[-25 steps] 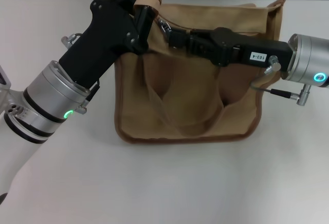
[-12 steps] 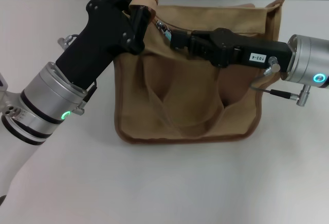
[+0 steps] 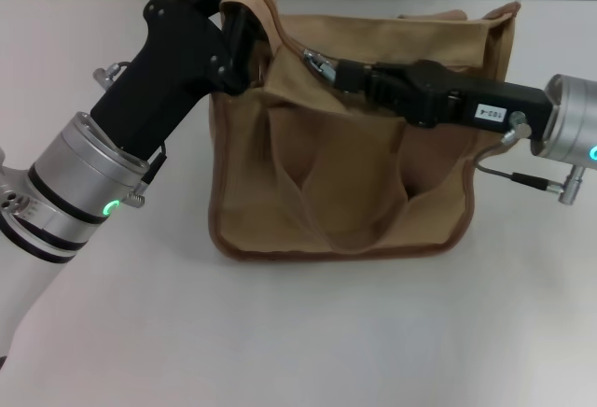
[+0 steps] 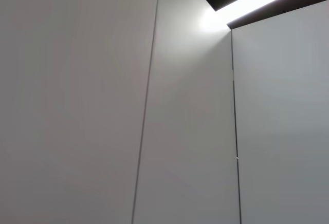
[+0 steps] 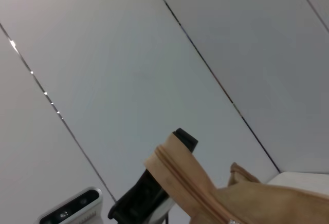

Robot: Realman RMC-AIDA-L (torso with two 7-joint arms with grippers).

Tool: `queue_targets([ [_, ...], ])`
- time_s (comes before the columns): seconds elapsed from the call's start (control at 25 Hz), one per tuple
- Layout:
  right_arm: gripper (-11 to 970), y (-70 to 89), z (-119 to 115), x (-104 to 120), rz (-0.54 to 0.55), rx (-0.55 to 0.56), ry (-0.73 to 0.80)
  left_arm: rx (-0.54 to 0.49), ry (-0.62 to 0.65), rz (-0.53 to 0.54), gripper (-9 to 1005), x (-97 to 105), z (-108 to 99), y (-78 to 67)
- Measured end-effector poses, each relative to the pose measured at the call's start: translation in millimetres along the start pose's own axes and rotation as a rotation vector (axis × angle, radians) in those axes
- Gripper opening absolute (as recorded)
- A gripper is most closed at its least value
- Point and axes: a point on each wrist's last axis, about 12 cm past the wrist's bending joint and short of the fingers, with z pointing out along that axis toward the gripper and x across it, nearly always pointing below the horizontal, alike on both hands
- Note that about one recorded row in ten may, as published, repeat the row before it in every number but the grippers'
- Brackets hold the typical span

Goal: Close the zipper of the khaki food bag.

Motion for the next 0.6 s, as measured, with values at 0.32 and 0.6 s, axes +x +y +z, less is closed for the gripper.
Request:
queue_targets([
  [0.32,10,-1.5,-22.5,6.2,0.009,0.058,-0.010,-0.050,-0.005,0.011,77,-1.6,-5.9,5.1],
  [0.6,12,-2.9,-45.9,14.1,0.036,0.113,-0.015,-0.077,-0.006,0.023,79,-3.1,-9.9,9.1],
])
